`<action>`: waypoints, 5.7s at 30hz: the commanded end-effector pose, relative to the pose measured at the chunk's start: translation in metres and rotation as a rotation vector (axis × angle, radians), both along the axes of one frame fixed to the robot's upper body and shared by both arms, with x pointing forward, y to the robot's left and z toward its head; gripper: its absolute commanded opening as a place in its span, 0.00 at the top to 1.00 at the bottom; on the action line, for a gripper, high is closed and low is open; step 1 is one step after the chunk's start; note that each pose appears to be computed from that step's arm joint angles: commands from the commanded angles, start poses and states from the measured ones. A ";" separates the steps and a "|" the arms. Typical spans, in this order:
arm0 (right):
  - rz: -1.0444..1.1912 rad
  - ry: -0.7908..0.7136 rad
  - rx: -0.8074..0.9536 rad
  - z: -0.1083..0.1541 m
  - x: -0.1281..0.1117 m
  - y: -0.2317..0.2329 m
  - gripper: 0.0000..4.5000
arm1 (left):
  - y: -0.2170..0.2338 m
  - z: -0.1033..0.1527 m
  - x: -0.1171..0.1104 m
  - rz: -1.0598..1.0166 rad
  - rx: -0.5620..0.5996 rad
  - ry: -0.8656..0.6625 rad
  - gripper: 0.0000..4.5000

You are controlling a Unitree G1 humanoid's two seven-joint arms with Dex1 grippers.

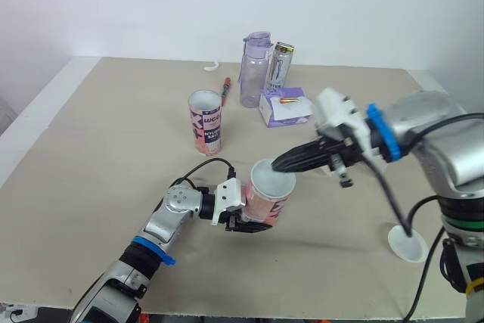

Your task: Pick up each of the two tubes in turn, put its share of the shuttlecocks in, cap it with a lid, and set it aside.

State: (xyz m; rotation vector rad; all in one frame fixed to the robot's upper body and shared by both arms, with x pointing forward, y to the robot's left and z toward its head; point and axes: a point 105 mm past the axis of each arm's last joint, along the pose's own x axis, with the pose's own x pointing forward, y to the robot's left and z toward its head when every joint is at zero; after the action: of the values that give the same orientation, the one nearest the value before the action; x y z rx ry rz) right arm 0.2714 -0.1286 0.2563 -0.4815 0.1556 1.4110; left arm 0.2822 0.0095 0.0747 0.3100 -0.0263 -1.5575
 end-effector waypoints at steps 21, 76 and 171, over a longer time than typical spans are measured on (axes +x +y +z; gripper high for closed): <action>-0.278 -0.022 0.140 -0.072 -0.011 -0.062 0.60 | 0.023 -0.014 0.005 0.077 0.025 0.055 0.03; -0.040 -0.017 0.281 -0.158 -0.001 0.068 0.01 | 0.100 0.037 -0.027 0.163 0.070 -0.068 0.00; -1.812 -0.164 0.402 -0.157 -0.060 -0.316 0.04 | 0.069 0.037 -0.034 0.043 0.039 -0.072 0.00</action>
State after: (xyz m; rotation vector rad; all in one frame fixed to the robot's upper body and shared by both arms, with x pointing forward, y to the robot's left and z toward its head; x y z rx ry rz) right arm 0.2156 -0.4486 0.0831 0.0448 0.1461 -0.3920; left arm 0.2486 0.0780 0.1088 0.3723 -0.0259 -1.4945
